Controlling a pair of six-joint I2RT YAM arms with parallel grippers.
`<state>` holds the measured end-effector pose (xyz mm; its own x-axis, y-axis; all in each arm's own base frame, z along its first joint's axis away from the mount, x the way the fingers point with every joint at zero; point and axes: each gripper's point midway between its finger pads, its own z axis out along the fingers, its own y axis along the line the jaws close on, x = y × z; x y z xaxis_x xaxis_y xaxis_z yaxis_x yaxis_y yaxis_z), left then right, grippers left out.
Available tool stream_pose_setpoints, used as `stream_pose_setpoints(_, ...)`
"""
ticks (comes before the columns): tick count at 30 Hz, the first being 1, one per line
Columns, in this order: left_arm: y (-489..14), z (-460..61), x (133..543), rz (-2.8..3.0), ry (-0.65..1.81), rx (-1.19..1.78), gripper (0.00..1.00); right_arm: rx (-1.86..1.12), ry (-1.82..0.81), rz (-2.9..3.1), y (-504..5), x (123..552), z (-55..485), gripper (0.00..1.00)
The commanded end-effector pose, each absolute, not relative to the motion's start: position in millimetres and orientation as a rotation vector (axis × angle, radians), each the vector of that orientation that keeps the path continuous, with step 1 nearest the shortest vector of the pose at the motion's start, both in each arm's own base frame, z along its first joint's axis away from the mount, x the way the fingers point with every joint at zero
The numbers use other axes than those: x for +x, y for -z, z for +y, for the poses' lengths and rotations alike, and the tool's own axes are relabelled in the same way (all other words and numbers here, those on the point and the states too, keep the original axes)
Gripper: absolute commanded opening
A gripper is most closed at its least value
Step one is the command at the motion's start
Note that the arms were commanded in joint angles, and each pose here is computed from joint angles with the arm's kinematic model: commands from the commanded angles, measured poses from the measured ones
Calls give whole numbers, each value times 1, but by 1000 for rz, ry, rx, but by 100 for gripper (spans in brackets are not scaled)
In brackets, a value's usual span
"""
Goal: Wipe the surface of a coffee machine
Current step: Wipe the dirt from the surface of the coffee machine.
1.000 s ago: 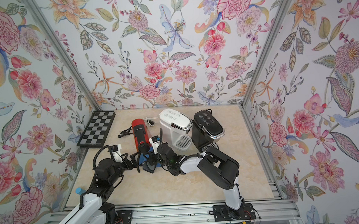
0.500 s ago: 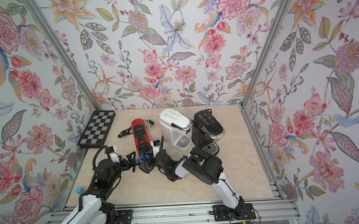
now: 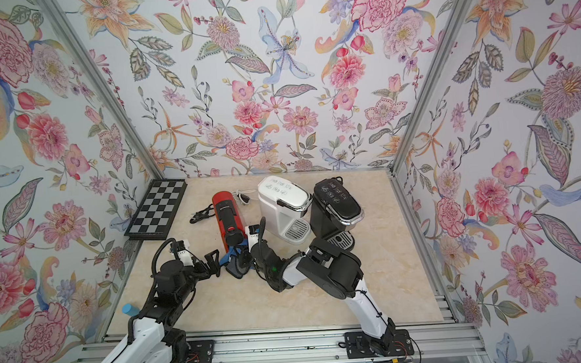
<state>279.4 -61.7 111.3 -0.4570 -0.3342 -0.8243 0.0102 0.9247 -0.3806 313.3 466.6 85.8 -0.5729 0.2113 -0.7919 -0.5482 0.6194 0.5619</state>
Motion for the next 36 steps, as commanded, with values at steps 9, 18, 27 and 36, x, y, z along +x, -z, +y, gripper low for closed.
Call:
stream_pose_setpoints(9,-118,-62,283,1963,433,-248,99,-137,-972,1882,-104,350,440,24)
stream_pose_setpoints(18,-101,-64,278,1998,448,-251,99,-42,-882,2022,-48,363,411,24)
stream_pose_setpoints(27,-93,-65,281,2018,420,-212,99,-46,-941,1960,-90,360,414,24)
stream_pose_setpoints(36,-95,-74,294,2017,403,-82,99,-115,-1042,1787,-164,340,419,25)
